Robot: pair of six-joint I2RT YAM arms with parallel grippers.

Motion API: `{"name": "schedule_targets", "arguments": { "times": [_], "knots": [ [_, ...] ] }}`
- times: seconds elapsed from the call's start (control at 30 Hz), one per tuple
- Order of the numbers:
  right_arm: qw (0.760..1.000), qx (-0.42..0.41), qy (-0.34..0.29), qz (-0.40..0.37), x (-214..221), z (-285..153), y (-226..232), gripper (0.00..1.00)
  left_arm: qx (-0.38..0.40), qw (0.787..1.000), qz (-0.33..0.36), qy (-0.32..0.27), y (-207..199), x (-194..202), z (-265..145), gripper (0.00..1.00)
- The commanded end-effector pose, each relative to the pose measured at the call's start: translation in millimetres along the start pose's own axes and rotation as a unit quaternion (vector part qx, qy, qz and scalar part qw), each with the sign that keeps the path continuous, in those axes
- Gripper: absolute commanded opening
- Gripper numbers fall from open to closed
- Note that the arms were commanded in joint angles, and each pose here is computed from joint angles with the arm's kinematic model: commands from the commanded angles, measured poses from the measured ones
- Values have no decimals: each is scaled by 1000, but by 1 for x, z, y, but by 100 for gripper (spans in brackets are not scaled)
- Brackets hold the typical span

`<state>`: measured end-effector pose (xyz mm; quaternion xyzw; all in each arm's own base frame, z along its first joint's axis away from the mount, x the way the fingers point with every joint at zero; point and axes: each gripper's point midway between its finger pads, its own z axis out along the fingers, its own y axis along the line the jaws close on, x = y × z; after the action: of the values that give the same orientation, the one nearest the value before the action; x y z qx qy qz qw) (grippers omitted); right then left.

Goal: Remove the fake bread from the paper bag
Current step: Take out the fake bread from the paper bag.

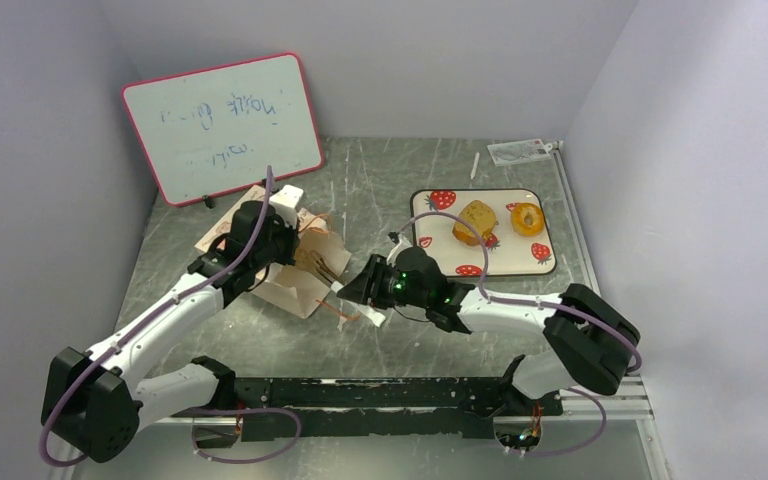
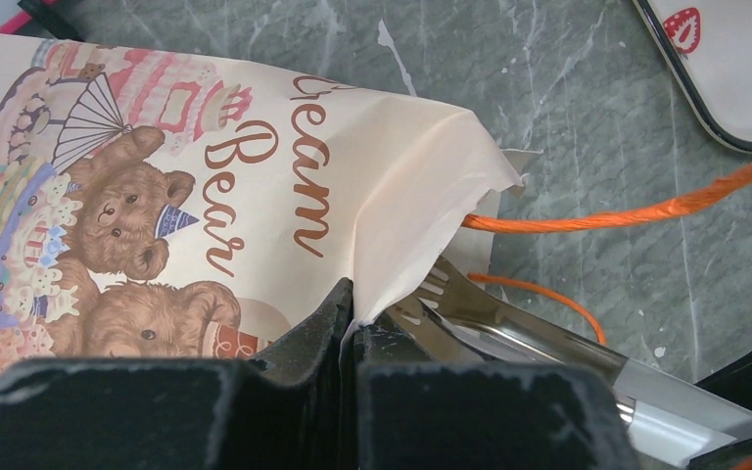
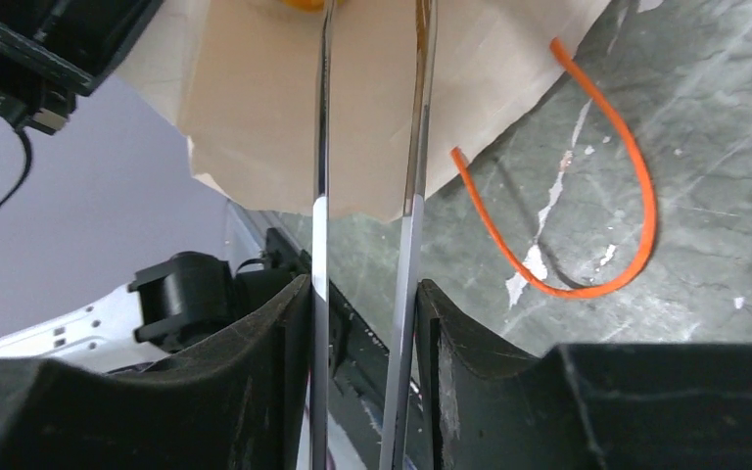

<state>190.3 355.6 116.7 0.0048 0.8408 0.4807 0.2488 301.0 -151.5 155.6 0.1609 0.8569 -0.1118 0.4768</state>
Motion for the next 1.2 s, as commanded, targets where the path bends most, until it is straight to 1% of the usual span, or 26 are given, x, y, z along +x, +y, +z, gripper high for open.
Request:
{"name": "schedule_targets", "arguments": {
  "times": [0.0, 0.23, 0.67, 1.17],
  "knots": [
    [997, -75, -2, 36, -11, -1, 29, 43, 29, 999, 9, -16, -12, -14, 2, 7],
    [996, -67, 13, 51, -10, 8, 19, 48, 33, 999, 11, -13, -14, -11, 3, 7],
    [996, -67, 17, 59, -13, 22, 13, 49, 35, 999, 18, -10, -13, -9, 0, 7],
    [994, -85, 11, 69, -30, 51, 14, 49, 49, 998, 26, -2, -18, -4, 0, 7]
  ]
}}
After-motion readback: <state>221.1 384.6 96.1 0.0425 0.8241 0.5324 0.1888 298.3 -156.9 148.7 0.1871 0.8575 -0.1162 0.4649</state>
